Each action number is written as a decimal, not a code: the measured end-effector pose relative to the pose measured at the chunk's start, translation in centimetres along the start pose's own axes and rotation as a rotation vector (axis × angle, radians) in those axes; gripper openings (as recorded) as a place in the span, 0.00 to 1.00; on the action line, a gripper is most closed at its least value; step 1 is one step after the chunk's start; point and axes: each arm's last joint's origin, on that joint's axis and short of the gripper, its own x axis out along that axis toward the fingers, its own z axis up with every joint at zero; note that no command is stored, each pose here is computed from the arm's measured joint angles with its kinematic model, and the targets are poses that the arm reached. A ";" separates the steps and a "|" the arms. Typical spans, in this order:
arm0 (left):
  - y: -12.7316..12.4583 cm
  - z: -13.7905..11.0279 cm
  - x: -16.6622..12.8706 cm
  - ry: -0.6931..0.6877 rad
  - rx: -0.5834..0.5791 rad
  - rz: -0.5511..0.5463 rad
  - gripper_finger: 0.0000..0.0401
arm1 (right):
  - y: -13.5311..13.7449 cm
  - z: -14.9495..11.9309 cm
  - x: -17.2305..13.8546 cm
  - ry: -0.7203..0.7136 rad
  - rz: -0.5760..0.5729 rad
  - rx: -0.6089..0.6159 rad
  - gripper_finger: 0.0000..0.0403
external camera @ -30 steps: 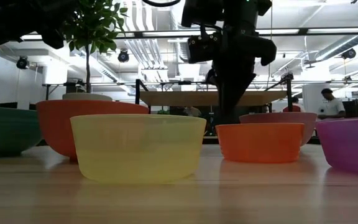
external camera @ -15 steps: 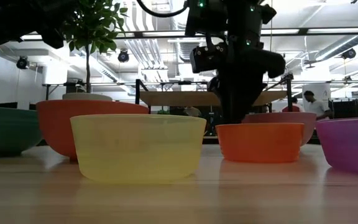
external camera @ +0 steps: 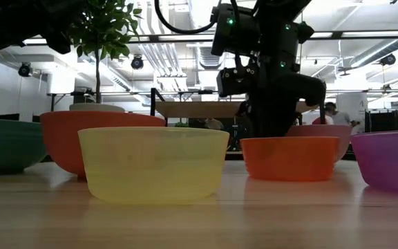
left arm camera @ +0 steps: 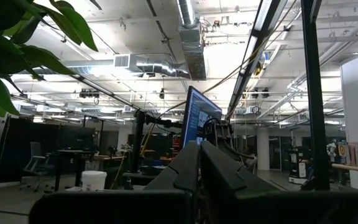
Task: Place and stack bowls onto a shelf
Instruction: Put the transparent orange bowl on the shelf
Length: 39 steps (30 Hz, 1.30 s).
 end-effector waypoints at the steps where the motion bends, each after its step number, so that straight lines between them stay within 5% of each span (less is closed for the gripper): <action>1: 0.0 0.0 0.0 0.000 0.000 0.000 0.00 | 0.0 0.0 0.0 0.000 0.001 0.000 0.18; 5: 0.0 0.1 0.0 -0.005 -0.001 0.000 0.00 | 0.1 0.0 0.0 -0.002 0.025 -0.005 0.04; 13: 0.0 0.1 0.0 -0.009 -0.002 0.000 0.00 | 0.1 0.9 -1.3 -0.004 0.043 -0.001 0.02; 23: 0.0 0.2 0.0 -0.025 -0.005 0.001 0.00 | -1.6 4.1 -7.2 -0.051 0.034 0.062 0.02; 31: 0.0 0.5 0.0 -0.047 -0.019 0.002 0.00 | -8.0 6.7 -14.7 -0.316 -0.030 0.319 0.02; 39: 0.0 0.5 0.0 -0.051 -0.021 0.003 0.00 | -17.8 4.9 -20.9 -0.526 -0.096 0.712 0.02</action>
